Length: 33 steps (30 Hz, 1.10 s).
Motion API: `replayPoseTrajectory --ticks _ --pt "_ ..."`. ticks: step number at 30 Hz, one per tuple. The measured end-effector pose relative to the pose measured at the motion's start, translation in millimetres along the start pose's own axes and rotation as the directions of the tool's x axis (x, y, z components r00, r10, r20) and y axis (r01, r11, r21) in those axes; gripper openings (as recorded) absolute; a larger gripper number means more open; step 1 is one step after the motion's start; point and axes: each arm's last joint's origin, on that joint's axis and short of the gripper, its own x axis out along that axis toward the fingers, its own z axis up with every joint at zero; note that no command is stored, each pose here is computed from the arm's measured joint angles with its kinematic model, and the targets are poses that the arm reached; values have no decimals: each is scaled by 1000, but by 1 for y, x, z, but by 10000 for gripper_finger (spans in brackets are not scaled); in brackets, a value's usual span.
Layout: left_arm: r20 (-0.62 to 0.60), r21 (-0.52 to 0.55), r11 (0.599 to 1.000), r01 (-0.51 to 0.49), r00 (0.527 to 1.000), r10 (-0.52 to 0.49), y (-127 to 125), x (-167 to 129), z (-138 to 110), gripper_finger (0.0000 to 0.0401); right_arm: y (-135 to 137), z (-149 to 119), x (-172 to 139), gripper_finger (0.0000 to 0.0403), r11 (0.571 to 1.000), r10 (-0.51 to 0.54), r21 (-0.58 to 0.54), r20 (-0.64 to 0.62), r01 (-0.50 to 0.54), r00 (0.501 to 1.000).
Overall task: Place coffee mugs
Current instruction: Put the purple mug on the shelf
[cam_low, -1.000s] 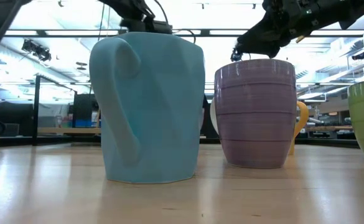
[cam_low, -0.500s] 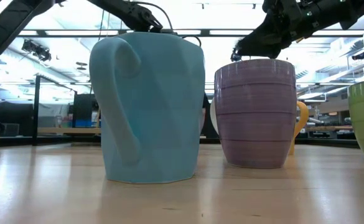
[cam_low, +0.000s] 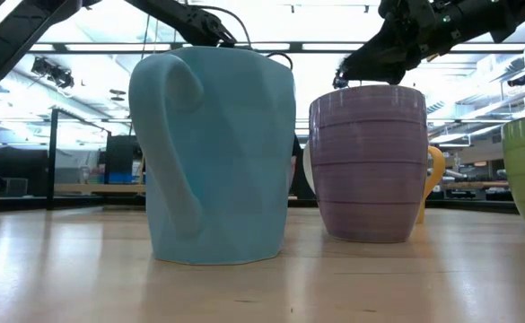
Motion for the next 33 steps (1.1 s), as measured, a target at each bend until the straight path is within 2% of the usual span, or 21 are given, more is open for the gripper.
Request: replayPoseTrajectory --ticks 4,12,18,28,33 --pt "-37 -4 999 34 999 -34 -3 0 -4 41 2 0 0 229 1000 11 7 2 -11 1000" --pt "-53 -18 999 36 998 -37 -4 0 -5 43 6 0 -1 229 1000 26 8 2 -26 1000" --pt "-66 -17 998 52 996 -53 -5 0 -6 66 7 1 -1 229 999 33 8 15 -34 999" --pt "-69 -14 998 54 996 -54 -6 -1 -6 74 7 2 -1 229 999 34 10 24 -34 999" --pt "-70 -18 998 56 996 -57 -6 -1 -7 104 7 2 -1 229 999 34 10 24 -34 999"
